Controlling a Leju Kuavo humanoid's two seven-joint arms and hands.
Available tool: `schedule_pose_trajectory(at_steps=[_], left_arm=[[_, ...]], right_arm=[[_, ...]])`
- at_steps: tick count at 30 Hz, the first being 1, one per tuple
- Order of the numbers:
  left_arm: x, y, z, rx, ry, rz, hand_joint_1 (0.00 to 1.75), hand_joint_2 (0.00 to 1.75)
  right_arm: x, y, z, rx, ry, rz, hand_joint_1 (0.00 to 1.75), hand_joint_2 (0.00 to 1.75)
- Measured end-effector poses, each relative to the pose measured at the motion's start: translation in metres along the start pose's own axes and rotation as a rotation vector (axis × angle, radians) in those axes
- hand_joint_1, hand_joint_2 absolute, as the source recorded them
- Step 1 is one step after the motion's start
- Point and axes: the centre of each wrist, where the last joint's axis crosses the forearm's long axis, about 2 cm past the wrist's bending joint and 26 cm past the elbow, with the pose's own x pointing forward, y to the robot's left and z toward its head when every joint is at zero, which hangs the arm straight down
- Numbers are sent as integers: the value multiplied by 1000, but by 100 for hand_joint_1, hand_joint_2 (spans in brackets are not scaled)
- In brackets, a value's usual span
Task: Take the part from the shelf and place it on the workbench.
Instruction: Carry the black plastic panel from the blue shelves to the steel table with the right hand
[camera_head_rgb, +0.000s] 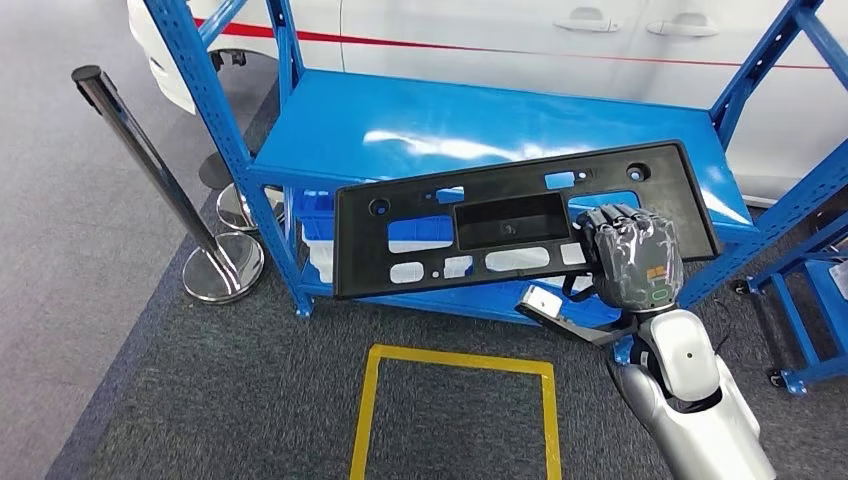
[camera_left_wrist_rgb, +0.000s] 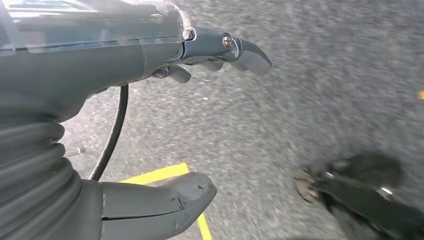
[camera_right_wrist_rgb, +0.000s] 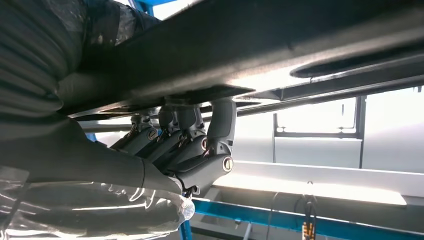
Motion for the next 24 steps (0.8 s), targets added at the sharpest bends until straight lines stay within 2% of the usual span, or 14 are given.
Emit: schedule_pose_trajectory(at_steps=[24], left_arm=[[-1,5,0,9,-1,1,0,175]], right_arm=[[0,-1,-12,-1,-6,-8,157,175]])
